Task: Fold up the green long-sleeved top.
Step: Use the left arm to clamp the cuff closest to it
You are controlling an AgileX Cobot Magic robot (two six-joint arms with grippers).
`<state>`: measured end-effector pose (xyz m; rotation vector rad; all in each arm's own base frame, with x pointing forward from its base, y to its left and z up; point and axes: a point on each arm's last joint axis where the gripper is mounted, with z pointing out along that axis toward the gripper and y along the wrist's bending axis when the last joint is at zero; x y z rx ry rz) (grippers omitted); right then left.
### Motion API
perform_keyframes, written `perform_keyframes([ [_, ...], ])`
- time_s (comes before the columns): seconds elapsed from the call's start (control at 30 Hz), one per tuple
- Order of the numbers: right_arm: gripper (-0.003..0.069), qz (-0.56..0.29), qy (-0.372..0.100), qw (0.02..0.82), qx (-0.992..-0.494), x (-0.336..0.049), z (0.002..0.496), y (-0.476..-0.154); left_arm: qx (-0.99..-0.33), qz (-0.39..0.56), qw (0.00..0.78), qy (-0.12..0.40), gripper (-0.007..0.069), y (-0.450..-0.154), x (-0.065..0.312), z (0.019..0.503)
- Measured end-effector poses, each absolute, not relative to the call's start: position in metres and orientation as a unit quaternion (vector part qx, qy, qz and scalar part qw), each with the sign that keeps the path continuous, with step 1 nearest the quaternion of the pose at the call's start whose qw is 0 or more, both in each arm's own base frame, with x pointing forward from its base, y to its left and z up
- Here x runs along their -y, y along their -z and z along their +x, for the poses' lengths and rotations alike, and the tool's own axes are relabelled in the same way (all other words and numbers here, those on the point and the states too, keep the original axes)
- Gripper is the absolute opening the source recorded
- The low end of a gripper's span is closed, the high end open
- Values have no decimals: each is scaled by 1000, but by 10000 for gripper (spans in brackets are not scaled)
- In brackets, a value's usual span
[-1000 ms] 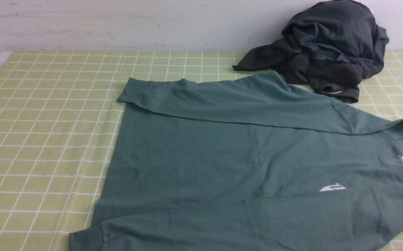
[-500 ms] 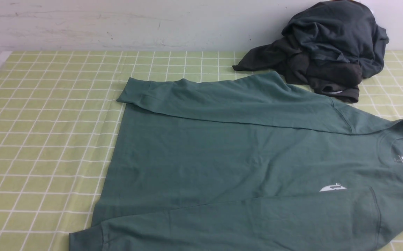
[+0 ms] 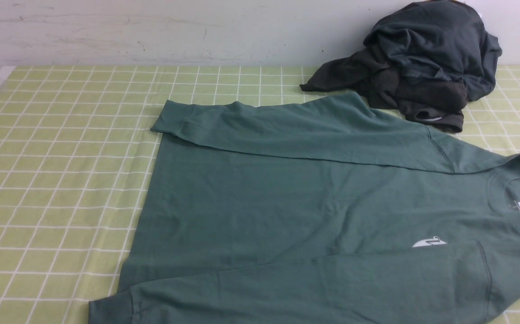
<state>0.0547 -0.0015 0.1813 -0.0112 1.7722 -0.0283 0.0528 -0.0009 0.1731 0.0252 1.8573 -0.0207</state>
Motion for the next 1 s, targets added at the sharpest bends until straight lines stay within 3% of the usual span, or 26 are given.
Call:
perform_keyframes([
  [0.3, -14, -11, 18, 650, -760, 1, 56, -185, -799, 27, 600, 19, -3, -173, 3, 53],
  [0.5, -14, -18, 13, 737, -676, -1, 56, -206, -754, 27, 656, 24, -3, -184, 4, 56],
  [0.53, -14, -21, 9, 781, -624, -2, 55, -218, -707, 28, 707, 28, -3, -198, 4, 57],
  [0.57, -14, -22, 8, 786, -618, -2, 54, -220, -697, 28, 716, 28, -3, -199, 4, 57],
  [0.67, -14, -15, -21, 864, -502, -4, 45, -243, -566, 30, 823, 38, -3, -229, 6, 51],
  [0.7, -14, -14, -23, 868, -495, -4, 44, -245, -559, 30, 828, 38, -3, -231, 6, 50],
  [0.73, -14, -3, -55, 898, -437, -5, 37, -255, -493, 30, 869, 42, -3, -244, 6, 44],
  [0.77, -14, 1, -69, 906, -417, -5, 35, -258, -463, 29, 885, 46, -3, -249, 6, 40],
  [0.83, -14, 7, -87, 915, -395, -5, 32, -261, -414, 25, 908, 57, -3, -257, 6, 34],
  [0.87, -14, 14, -105, 919, -380, -5, 29, -263, -356, 16, 932, 71, -3, -266, 4, 26],
  [1.0, -14, 18, -112, 916, -385, -5, 30, -267, -334, 2, 938, 87, -3, -291, 3, 21],
])
